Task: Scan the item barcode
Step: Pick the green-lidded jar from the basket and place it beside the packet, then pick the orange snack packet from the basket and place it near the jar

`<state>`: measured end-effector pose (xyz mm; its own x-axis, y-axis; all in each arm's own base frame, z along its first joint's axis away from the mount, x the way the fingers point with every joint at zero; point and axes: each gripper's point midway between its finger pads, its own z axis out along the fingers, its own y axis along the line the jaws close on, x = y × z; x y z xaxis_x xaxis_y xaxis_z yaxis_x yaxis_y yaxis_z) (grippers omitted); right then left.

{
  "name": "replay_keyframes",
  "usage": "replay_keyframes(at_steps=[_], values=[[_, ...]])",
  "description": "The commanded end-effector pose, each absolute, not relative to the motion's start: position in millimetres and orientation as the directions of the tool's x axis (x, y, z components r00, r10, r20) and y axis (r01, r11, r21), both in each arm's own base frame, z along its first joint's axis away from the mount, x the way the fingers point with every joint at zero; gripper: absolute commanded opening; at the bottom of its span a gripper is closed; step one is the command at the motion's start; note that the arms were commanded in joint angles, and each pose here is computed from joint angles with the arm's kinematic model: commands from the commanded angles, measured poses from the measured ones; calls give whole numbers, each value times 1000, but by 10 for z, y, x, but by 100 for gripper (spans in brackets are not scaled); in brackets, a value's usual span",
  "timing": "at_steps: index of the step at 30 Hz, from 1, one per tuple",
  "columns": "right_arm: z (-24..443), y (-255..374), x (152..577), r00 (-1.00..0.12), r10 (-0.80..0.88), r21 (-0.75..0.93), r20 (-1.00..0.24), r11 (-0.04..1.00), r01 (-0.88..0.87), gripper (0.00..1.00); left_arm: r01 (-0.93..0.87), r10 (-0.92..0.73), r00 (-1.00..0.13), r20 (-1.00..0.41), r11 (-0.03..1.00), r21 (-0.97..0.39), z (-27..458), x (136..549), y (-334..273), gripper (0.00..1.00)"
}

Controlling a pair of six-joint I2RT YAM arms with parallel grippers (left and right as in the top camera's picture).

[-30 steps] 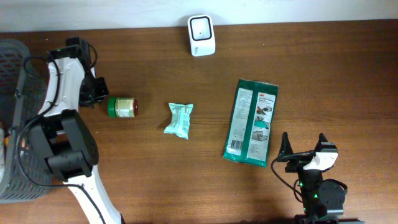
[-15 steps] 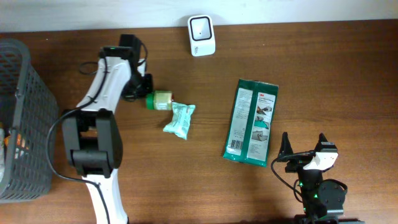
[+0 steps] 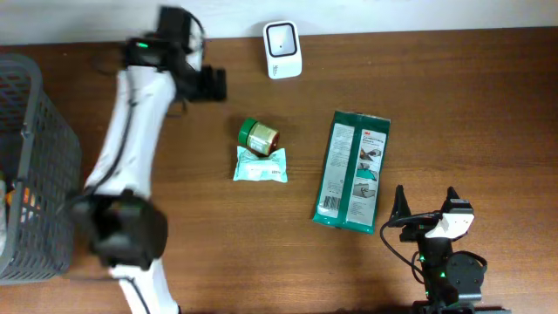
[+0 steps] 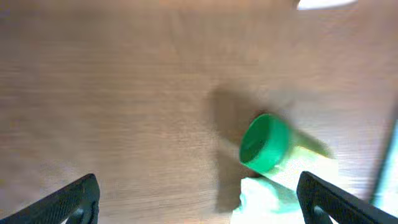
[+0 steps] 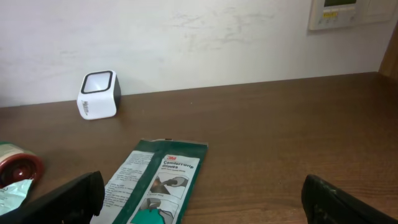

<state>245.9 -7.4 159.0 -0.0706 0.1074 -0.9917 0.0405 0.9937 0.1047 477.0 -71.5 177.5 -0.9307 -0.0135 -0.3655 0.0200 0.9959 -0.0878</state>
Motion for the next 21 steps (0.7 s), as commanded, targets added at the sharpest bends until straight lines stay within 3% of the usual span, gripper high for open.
replay_keyframes(at_steps=[1, 3, 6, 10, 12, 17, 21], values=[[1553, -83, 2460, -76, 114, 111, -991, 993, 46, 98, -42, -110, -744, -659, 992, -119, 3372, 4535, -207, 99], [1553, -83, 2460, -76, 114, 111, -991, 993, 46, 98, -144, -178, -662, -728, 983, -109, 3797, 4283, 258, 99], [1553, -83, 2460, -76, 114, 111, -991, 993, 46, 98, -526, -462, -478, -747, 832, -178, 4080, 3682, 1429, 99], [1553, -83, 2460, -76, 114, 111, -991, 993, 46, 98, -788, -668, -367, -647, 593, -165, 3618, 3093, 2523, 99], [1553, -83, 2460, -76, 114, 111, -991, 993, 46, 98, -864, -764, -360, -536, 489, -118, 2972, 2881, 2970, 99], [1553, -83, 2460, -76, 114, 111, -991, 993, 46, 98, -799, -743, -562, -364, 601, 8, 1683, 2900, 3168, 84], [1553, -83, 2460, -76, 114, 111, -991, 993, 46, 98, -727, -673, -662, -331, 684, 63, 1099, 2885, 3187, 74]])
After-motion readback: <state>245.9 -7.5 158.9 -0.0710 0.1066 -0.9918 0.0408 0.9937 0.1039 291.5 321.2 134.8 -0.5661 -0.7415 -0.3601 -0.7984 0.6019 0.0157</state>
